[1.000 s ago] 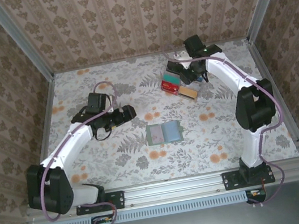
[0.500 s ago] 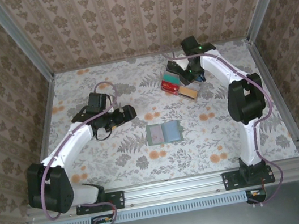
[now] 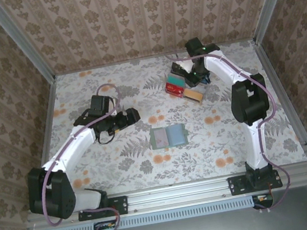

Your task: Take the credit cards out of the card holder

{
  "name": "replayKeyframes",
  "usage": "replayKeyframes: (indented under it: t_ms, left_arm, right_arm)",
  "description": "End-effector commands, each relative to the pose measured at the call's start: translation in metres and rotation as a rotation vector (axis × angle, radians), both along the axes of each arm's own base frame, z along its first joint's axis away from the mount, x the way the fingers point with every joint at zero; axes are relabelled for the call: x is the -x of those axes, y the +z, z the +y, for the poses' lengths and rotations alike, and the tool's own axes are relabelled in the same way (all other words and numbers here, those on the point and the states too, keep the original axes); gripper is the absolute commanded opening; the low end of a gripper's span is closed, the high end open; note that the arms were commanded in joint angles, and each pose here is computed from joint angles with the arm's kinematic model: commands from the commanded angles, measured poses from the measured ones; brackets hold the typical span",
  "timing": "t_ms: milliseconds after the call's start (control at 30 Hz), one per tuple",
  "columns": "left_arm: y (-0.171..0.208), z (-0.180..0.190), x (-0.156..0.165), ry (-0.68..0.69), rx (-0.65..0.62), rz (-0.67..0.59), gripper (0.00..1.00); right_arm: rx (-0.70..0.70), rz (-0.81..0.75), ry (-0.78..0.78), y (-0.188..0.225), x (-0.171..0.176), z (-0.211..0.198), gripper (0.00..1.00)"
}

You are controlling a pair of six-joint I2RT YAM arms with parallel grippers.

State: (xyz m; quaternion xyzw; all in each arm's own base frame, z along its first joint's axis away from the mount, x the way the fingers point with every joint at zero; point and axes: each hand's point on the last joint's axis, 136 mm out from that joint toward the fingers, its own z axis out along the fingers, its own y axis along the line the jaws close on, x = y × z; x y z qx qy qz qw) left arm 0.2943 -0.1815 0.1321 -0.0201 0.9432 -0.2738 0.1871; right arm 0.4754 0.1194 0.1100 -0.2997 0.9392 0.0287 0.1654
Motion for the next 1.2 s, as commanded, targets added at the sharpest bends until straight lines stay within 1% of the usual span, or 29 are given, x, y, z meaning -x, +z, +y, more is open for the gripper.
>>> replayKeyframes:
  t_ms: [0,167,267,733,900,1167]
  left_arm:
    - [0.003,-0.003,-0.002,0.001,0.013,-0.004,1.0]
    - [0.002,-0.003,-0.001,0.001,0.01,-0.001,1.0]
    - [0.002,-0.003,-0.001,0.002,0.01,0.0,1.0]
    - [0.001,-0.003,0.0,-0.001,0.009,0.003,1.0]
    - [0.001,-0.003,0.0,0.0,0.011,0.003,1.0]
    - [0.002,-0.003,0.0,0.0,0.009,0.002,1.0]
  right_arm:
    - [-0.001,0.023,0.02,-0.003,0.001,0.0,0.15]
    - [0.021,0.01,0.053,-0.001,0.002,-0.002,0.04]
    - [0.038,-0.01,0.062,0.005,0.002,-0.005,0.0]
    - [0.055,-0.097,0.058,0.037,0.005,-0.012,0.0]
    - [0.075,-0.089,0.046,0.031,0.003,-0.015,0.0]
    - [0.092,-0.057,0.08,0.011,0.0,-0.009,0.0]
